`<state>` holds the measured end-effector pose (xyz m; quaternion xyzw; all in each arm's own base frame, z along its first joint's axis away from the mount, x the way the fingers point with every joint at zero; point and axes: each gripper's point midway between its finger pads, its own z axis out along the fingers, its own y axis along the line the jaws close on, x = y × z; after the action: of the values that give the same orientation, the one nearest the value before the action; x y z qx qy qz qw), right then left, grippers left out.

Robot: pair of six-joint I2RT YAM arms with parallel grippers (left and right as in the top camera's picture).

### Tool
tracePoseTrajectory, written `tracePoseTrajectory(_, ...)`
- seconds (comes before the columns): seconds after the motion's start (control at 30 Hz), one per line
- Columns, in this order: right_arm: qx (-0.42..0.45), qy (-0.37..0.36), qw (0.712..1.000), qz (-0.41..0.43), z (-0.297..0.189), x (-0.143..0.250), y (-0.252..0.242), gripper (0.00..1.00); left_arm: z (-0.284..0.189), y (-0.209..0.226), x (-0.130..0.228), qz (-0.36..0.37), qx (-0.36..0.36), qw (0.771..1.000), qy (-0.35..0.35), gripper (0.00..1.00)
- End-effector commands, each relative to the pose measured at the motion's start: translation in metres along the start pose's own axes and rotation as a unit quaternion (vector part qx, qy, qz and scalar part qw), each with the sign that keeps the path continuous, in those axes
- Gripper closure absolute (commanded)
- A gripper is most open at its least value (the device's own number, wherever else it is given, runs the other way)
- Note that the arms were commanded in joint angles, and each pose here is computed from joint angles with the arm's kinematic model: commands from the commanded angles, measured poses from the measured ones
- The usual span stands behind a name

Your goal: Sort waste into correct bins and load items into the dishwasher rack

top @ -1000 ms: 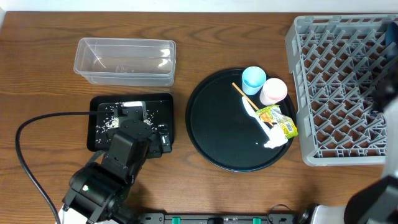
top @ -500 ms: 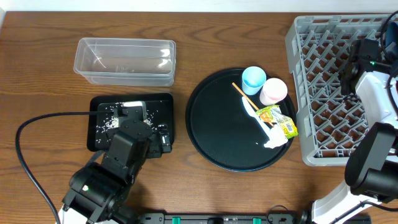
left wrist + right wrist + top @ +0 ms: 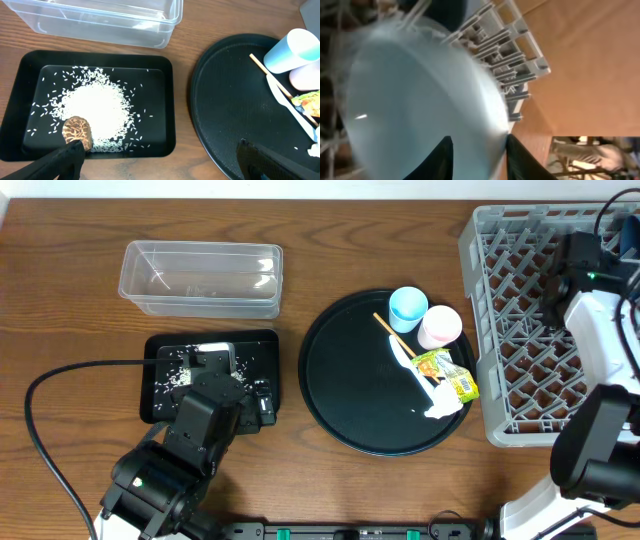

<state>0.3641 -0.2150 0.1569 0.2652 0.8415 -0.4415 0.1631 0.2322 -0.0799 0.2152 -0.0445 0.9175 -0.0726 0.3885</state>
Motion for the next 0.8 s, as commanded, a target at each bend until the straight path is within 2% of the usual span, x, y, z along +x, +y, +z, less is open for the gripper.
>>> tracePoseTrajectory(0.0,-0.213,0.057,0.975,-0.021,-0.016,0.025,0.082,0.68,-0.003,0.002,-0.006,0.0,-0.005,1.0,-0.01,0.02)
tracePoseTrajectory(0.13,-0.244,0.071,0.967,-0.026,-0.022,0.031,0.091,0.6,-0.003,0.002,-0.006,0.0,-0.005,1.0,-0.01,0.02)
tracePoseTrajectory(0.27,-0.316,0.082,0.945,-0.026,-0.044,0.024,0.105,0.45,-0.003,0.002,-0.006,0.0,-0.005,1.0,-0.01,0.02)
tracePoseTrajectory(0.33,-0.344,0.084,0.935,-0.023,-0.057,0.016,0.105,0.32,-0.003,0.002,-0.006,0.0,-0.005,1.0,-0.01,0.02)
tracePoseTrajectory(0.43,-0.358,0.084,0.93,-0.01,-0.075,-0.002,0.092,0.25,-0.003,0.002,-0.006,0.0,-0.005,1.0,-0.01,0.02)
tracePoseTrajectory(0.53,-0.38,0.083,0.921,0.007,-0.1,-0.02,0.077,0.01,-0.003,0.002,-0.006,0.0,-0.005,1.0,-0.01,0.02)
tracePoseTrajectory(0.77,-0.454,0.077,0.887,0.031,-0.162,-0.05,0.042,0.01,-0.003,0.002,-0.006,0.0,-0.005,1.0,-0.01,0.02)
